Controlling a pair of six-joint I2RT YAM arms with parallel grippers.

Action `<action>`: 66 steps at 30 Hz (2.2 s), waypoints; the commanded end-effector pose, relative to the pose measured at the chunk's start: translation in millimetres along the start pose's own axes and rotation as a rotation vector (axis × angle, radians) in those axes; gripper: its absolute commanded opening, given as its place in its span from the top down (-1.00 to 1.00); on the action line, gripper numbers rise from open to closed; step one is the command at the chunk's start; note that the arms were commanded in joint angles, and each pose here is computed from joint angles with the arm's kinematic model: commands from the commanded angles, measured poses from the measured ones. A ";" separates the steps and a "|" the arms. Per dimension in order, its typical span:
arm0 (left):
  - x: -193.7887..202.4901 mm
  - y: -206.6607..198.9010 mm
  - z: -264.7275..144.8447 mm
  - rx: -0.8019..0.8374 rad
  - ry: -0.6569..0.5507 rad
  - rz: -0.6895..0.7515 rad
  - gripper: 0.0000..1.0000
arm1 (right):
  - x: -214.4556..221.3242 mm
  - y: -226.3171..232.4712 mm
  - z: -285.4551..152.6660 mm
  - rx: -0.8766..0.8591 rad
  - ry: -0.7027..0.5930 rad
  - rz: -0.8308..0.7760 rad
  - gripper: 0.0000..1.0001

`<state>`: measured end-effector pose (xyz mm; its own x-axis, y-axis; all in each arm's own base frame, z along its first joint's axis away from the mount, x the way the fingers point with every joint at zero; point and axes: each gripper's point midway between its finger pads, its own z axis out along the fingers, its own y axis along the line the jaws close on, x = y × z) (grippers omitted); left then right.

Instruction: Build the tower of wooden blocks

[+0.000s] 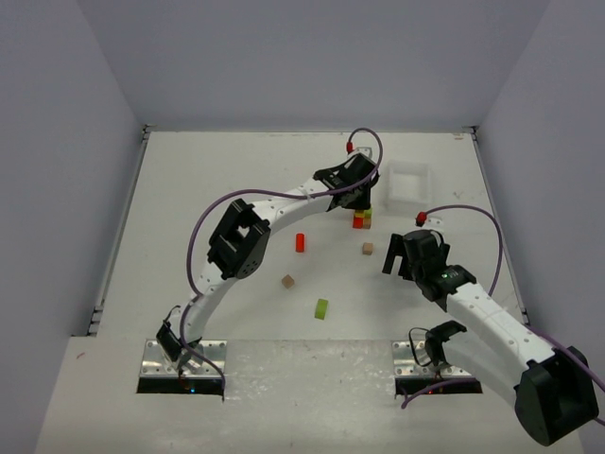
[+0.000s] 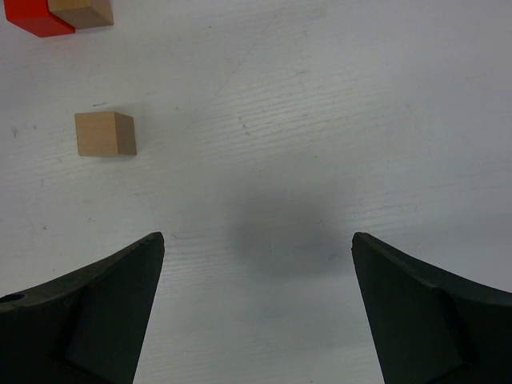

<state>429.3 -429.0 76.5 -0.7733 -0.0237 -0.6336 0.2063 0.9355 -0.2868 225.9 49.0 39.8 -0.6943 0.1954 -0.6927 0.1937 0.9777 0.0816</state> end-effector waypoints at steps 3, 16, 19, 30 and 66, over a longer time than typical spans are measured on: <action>-23.6 -23.1 -2.6 0.041 -0.075 -0.025 1.00 | -5.5 -7.4 2.8 0.051 -0.024 0.027 -0.97; -23.5 -26.1 1.1 0.023 -0.086 -0.007 1.00 | -3.9 -8.2 4.7 0.062 -0.011 0.019 -0.97; -22.1 -24.9 1.5 0.015 -0.085 -0.008 0.98 | -3.9 -8.5 4.9 0.064 -0.010 0.018 -0.97; -16.6 -18.5 0.9 -0.015 -0.078 -0.014 0.91 | -2.2 -8.0 5.9 0.068 0.005 0.011 -0.97; -10.0 -13.1 14.8 -0.046 -0.084 -0.015 0.64 | -5.9 -14.0 3.2 0.092 -0.028 0.031 -0.97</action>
<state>441.2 -436.0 69.4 -0.7414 -0.0530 -0.6690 0.1579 0.9551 -0.2507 223.2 38.3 32.4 -0.7038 0.1975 -0.6824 0.2419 0.9698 0.0313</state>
